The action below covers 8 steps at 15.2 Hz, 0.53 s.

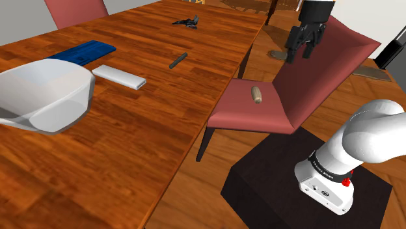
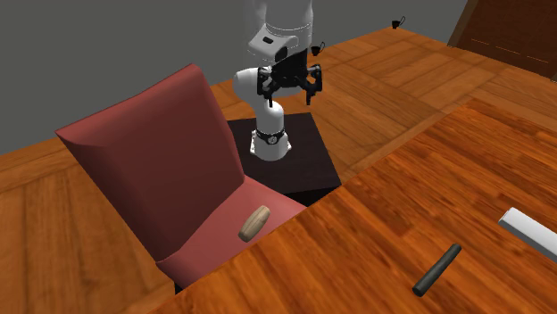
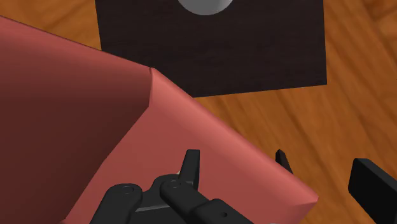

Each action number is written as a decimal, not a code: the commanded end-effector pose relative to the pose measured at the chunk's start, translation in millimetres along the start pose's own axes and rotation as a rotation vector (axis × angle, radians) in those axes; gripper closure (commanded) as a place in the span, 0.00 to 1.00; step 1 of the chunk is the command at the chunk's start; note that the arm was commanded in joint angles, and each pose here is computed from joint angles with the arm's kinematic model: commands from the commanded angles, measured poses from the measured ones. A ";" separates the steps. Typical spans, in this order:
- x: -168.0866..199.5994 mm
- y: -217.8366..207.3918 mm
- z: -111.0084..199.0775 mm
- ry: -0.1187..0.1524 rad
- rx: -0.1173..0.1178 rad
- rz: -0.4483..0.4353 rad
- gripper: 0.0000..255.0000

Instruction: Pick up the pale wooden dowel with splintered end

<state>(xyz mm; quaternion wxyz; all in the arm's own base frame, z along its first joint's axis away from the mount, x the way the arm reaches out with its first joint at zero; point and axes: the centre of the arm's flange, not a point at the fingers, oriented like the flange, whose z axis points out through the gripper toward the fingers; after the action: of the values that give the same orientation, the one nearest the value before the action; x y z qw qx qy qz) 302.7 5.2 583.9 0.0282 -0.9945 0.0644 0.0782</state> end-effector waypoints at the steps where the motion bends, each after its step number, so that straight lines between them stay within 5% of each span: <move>1: 0.0 0.0 0.0 0.000 0.000 0.000 0.00; 8: 49.1 14.3 69.8 0.057 -0.029 0.137 0.00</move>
<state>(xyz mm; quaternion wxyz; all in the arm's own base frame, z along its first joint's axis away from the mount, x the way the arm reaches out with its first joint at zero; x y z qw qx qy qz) 333.6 -5.4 515.5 0.0097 -0.9908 0.1218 0.0582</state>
